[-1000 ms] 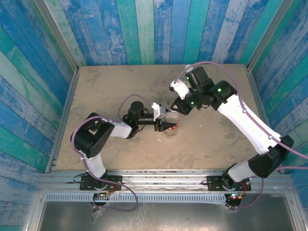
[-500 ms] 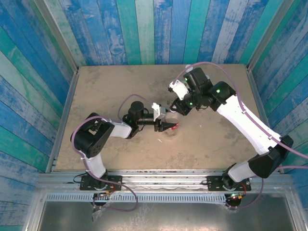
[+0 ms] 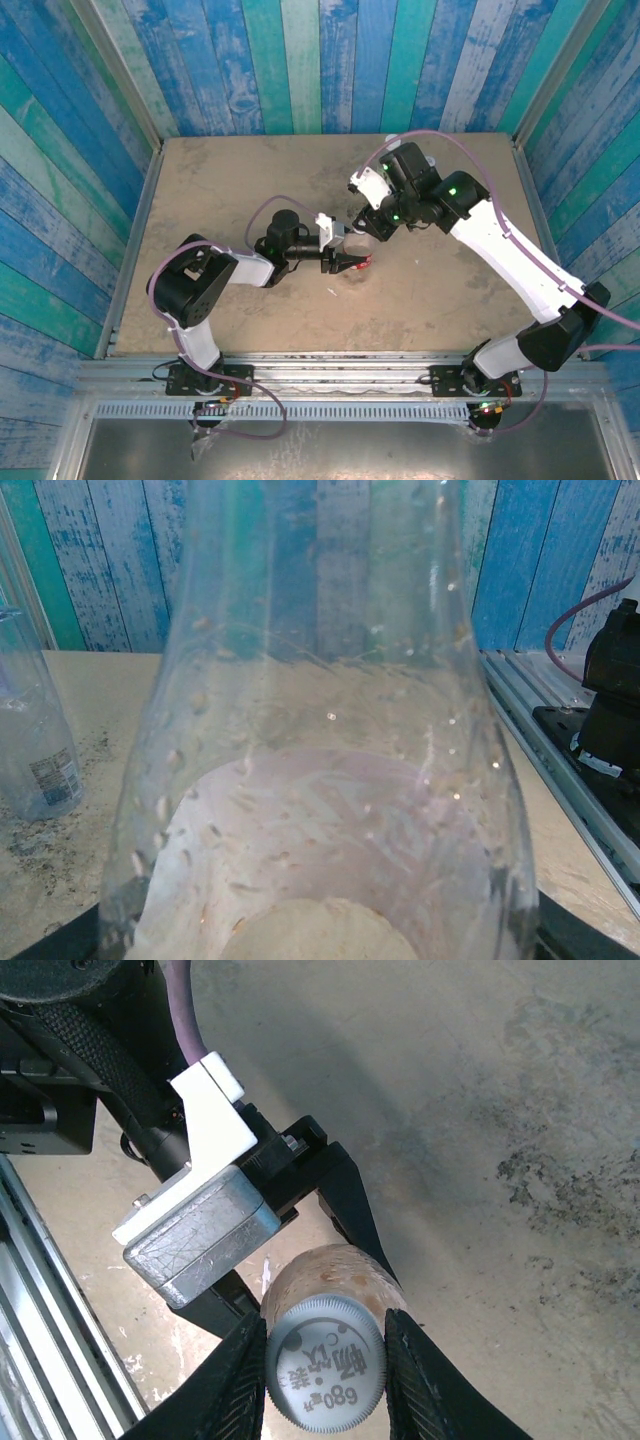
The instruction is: Screw on the bottle caps
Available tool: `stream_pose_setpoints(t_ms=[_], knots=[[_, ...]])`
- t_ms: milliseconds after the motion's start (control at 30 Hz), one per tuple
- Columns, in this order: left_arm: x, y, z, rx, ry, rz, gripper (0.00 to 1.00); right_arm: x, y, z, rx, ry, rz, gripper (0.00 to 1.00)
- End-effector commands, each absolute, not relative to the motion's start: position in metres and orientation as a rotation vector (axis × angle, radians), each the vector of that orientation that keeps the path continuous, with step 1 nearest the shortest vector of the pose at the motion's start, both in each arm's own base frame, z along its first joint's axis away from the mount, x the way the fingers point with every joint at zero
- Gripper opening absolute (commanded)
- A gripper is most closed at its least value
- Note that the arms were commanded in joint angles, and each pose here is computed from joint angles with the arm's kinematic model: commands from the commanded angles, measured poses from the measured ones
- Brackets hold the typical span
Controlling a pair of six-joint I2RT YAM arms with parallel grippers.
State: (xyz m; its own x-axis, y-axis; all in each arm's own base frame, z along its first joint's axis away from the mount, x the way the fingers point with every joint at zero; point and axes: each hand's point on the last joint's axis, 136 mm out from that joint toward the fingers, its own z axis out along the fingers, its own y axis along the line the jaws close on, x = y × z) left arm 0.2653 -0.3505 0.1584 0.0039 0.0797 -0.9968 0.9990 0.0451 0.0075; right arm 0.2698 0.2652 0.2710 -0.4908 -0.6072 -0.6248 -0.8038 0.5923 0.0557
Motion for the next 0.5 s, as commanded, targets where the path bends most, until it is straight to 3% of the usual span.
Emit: stream_pose_setpoints(t_ms=[0, 467], knots=[[0.2557, -0.3454, 0.0991, 1.213, 1.59, -1.227, 0.62, 0.2511, 0.2643, 0.2572, -1.198, 2.297, 0.461, 0.32], [0.2554, -0.3446, 0.1002, 1.214, 1.582, -1.223, 0.57, 0.2532, 0.2614, 0.2553, -1.167, 2.317, 0.441, 0.33]])
